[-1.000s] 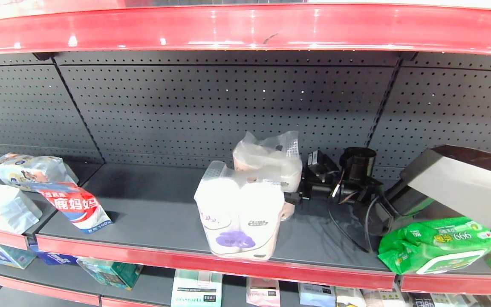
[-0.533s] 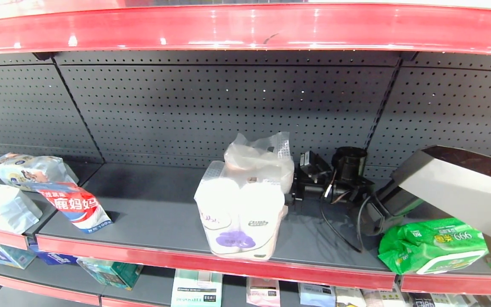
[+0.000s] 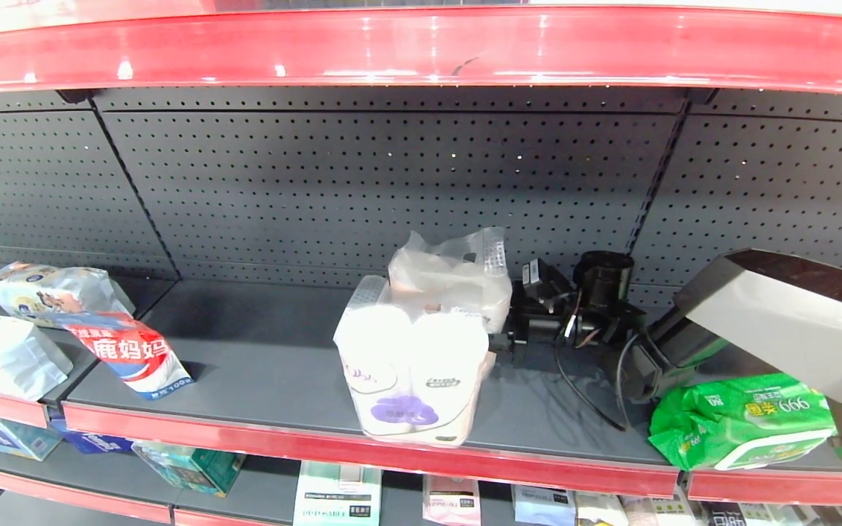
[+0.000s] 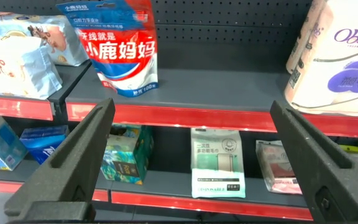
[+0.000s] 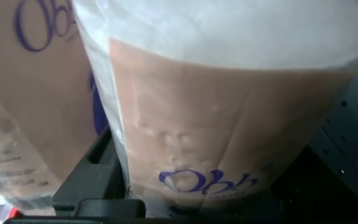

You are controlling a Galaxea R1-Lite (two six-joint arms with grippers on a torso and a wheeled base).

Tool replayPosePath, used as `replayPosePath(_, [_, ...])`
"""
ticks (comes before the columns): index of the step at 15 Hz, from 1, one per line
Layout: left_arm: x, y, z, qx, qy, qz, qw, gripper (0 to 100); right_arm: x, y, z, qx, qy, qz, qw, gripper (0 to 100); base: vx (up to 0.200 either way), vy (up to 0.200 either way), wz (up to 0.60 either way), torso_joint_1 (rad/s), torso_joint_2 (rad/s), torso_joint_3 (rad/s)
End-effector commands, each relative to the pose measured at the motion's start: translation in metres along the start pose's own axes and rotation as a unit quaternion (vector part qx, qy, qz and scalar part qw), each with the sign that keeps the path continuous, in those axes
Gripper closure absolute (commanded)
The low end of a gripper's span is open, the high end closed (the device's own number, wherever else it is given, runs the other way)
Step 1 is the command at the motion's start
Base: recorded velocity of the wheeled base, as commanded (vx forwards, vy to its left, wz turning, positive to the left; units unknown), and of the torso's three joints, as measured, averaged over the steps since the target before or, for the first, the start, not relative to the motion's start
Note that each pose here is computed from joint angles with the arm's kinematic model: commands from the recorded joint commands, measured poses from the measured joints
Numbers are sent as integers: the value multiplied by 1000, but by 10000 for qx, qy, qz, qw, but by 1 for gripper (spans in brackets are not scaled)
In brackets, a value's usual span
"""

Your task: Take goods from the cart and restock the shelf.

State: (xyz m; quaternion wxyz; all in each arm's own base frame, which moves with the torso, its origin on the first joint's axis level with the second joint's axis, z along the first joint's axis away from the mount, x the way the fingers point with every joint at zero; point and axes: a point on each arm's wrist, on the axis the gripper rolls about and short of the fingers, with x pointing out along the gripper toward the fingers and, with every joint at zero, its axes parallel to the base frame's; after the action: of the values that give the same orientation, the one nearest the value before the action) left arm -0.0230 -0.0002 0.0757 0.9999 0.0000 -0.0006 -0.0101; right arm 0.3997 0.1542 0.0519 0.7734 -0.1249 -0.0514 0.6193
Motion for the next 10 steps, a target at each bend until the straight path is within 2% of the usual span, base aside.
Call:
replayPosePath(1, [0, 0, 0, 0, 6, 1, 10000, 0, -3, -2, -2, 1, 4, -14, 10000, 100, 0, 0, 0, 0, 0, 0])
replayPosePath(10, [0, 0, 0, 0, 6, 1, 10000, 0, -2, -5, 0, -181, 104, -338, 9992, 100, 0, 0, 0, 0, 0, 0])
